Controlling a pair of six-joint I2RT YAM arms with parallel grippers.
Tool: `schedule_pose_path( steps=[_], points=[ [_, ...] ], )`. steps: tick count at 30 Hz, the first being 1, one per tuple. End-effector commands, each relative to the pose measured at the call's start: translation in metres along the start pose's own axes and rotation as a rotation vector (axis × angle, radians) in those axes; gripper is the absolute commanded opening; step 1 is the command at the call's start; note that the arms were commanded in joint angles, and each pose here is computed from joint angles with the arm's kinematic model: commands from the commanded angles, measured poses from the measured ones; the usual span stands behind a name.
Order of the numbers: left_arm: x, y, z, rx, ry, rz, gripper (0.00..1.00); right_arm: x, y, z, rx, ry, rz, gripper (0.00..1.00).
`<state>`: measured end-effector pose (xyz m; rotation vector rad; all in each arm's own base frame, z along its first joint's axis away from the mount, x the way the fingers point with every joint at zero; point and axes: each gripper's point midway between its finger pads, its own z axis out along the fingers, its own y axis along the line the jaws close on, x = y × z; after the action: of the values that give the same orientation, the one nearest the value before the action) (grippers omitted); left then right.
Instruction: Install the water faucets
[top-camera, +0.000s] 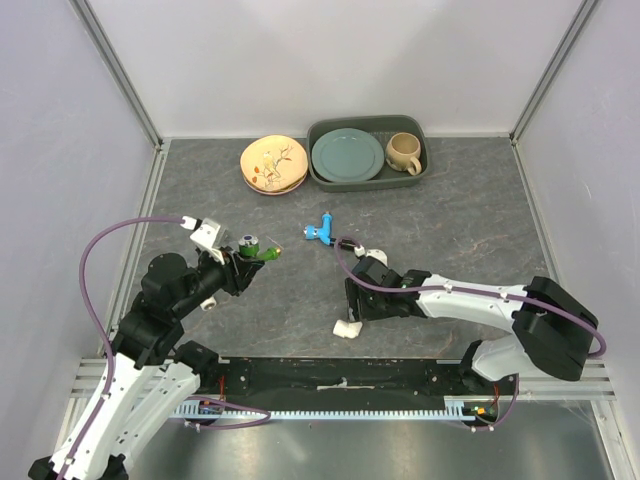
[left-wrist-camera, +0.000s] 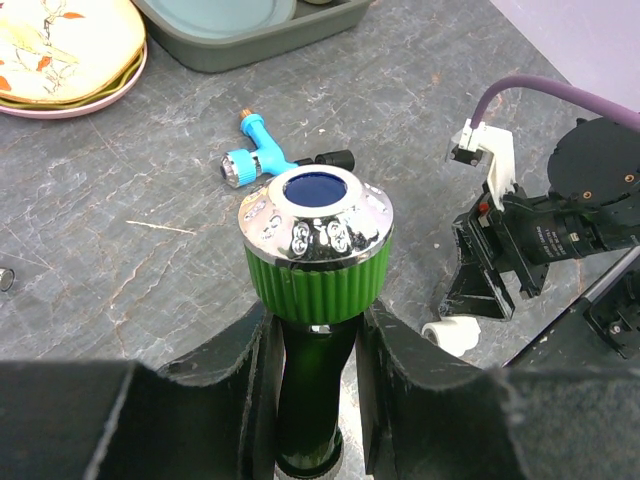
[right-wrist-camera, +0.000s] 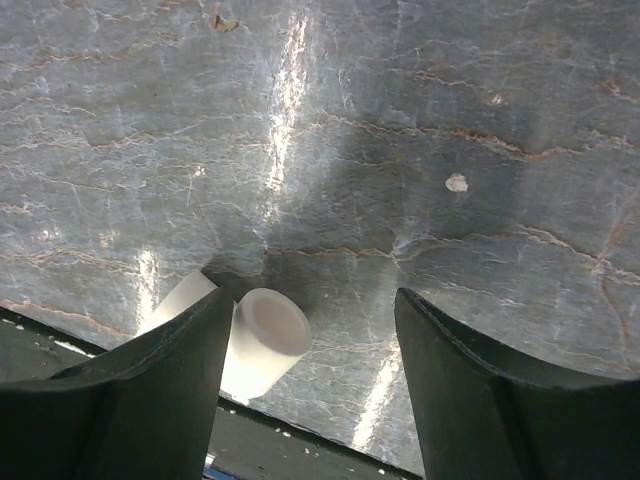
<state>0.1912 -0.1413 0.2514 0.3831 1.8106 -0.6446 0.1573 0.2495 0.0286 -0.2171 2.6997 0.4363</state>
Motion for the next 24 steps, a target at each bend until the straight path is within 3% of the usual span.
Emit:
schedule_pose_path(
  steps=[1,9,17,24],
  points=[
    [-0.010,0.000,-0.002,0.006,-0.037,0.041,0.02,-0.010,0.015,-0.004,-0.005,-0.016,0.033,0.72],
    [-0.010,-0.002,-0.004,0.013,-0.045,0.041,0.02,-0.012,0.019,-0.003,0.003,-0.005,0.024,0.67],
    [-0.012,-0.004,-0.006,0.021,-0.056,0.042,0.02,-0.036,0.028,-0.038,-0.061,-0.082,-0.164,0.74],
    [-0.013,-0.004,-0.007,0.020,-0.059,0.043,0.02,0.000,0.045,-0.041,-0.218,0.050,-0.311,0.77]
  ],
)
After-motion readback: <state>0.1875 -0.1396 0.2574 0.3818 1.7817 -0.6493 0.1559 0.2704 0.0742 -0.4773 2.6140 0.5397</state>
